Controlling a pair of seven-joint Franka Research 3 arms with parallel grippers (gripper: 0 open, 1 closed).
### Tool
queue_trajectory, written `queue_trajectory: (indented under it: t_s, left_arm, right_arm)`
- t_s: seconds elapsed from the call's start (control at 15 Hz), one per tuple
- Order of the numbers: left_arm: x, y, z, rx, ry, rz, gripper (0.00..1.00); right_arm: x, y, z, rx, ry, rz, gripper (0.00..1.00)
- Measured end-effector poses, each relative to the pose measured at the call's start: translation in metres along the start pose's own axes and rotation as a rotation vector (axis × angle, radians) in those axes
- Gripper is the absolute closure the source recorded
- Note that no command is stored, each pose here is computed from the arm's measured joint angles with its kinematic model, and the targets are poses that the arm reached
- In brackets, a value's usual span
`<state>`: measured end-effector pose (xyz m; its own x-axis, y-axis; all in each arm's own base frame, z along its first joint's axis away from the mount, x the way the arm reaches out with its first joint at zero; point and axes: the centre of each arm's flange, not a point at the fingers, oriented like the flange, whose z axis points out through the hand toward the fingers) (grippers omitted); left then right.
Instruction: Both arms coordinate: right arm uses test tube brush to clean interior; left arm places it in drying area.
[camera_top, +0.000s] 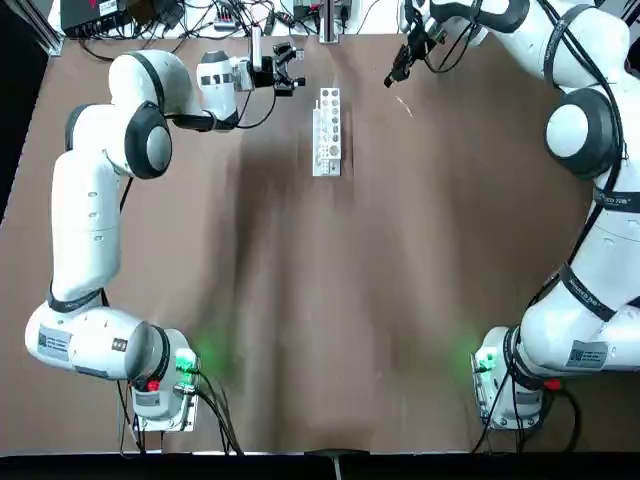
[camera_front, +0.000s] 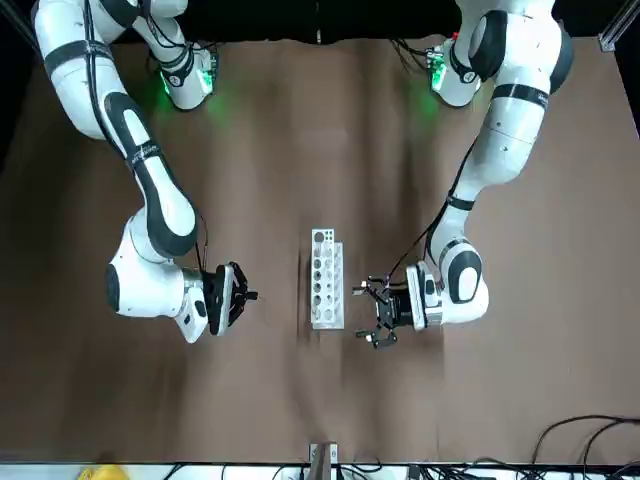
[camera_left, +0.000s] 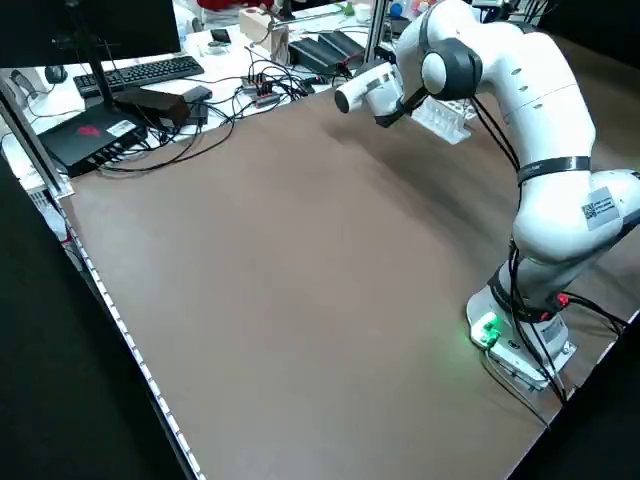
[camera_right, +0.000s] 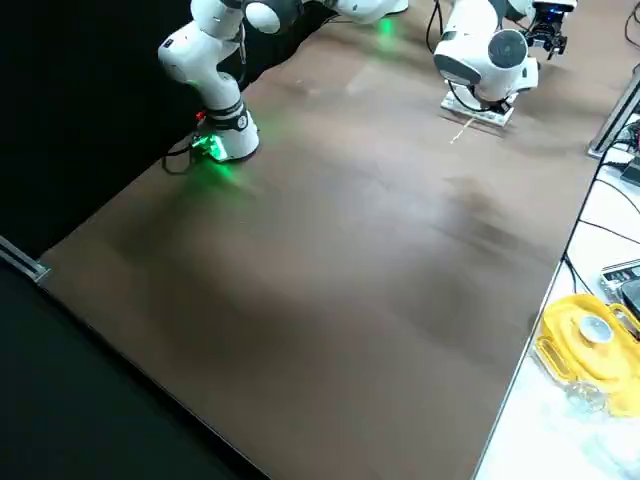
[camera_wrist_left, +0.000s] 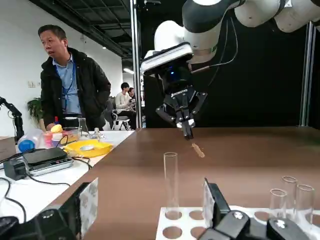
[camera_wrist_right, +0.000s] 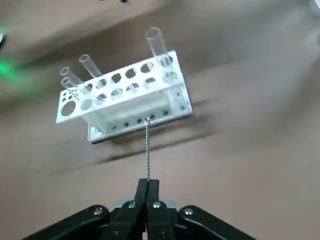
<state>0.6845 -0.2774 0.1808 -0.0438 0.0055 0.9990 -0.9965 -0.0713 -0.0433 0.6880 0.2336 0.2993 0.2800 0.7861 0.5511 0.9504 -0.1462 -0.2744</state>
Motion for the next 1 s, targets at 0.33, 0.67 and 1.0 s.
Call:
queue_trajectory:
  t_s: [0.33,0.67,1.0]
  left_arm:
    - [-0.001,-0.012,-0.022,0.026,-0.027,0.014,0.01]
    - [-0.001,-0.012,-0.023,0.027,-0.028,0.015,0.01]
    - [-0.002,-0.013,-0.026,0.031,-0.032,0.017,0.01]
  right_arm:
    - [0.035,-0.016,0.003,0.03,0.165,-0.3,0.98]
    - [0.047,-0.02,0.003,0.028,0.374,-0.455,0.98]
    - [0.063,-0.031,0.007,0.064,0.595,-0.468,0.98]
